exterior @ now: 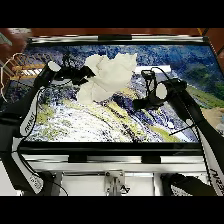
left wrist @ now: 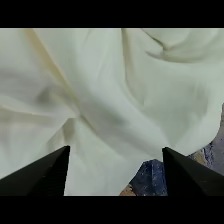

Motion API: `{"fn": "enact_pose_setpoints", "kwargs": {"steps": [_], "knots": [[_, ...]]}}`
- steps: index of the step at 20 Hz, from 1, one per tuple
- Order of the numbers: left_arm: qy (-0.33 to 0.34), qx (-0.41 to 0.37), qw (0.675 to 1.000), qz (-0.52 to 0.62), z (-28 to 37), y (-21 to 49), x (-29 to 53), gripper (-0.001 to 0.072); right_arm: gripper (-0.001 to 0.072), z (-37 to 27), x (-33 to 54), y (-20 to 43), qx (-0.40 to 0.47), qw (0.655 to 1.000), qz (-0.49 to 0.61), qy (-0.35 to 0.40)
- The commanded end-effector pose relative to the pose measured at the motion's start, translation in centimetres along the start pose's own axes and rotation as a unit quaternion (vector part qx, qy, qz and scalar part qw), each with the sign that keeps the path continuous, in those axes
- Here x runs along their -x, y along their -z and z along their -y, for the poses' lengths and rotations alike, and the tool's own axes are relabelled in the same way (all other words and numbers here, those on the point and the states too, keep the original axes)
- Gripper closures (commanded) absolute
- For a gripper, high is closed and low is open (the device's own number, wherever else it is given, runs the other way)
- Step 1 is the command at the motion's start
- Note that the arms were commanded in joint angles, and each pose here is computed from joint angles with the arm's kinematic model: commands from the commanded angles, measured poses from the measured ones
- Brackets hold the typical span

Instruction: Fold the shirts.

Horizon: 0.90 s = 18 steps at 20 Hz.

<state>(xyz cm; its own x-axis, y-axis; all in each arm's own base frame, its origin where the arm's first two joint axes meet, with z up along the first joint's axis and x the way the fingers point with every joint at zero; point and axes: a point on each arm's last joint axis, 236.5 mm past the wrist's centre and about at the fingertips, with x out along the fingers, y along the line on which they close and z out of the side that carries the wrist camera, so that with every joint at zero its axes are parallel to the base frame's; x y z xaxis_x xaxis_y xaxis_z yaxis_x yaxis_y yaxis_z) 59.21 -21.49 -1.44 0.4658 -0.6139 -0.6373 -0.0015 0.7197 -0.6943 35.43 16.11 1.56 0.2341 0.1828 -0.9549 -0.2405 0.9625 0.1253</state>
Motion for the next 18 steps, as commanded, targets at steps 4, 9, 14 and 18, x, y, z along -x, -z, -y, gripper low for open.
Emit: {"fn": "enact_pose_setpoints", "kwargs": {"steps": [4,9,14,18], "knots": [[0.027,0.030,0.999,0.021,-1.2,-1.0,-2.4,0.0097,0.0125,-0.3,0.0,1.1,-0.003,1.000,-0.024,-0.005],[0.027,0.029,0.998,0.046,-1.3,-2.2,-2.3,0.0649,0.0126,-0.6,0.1,1.1,-0.006,1.000,-0.024,-0.013],[0.085,-0.138,0.987,0.013,4.7,-3.1,4.5,0.0651,0.0125,-0.6,1.0,-0.2,-0.002,1.000,0.011,-0.012],[0.107,-0.281,0.954,-0.014,12.5,-0.4,15.3,0.0652,0.0126,3.4,7.8,-2.5,0.033,0.989,0.122,0.078]]}}
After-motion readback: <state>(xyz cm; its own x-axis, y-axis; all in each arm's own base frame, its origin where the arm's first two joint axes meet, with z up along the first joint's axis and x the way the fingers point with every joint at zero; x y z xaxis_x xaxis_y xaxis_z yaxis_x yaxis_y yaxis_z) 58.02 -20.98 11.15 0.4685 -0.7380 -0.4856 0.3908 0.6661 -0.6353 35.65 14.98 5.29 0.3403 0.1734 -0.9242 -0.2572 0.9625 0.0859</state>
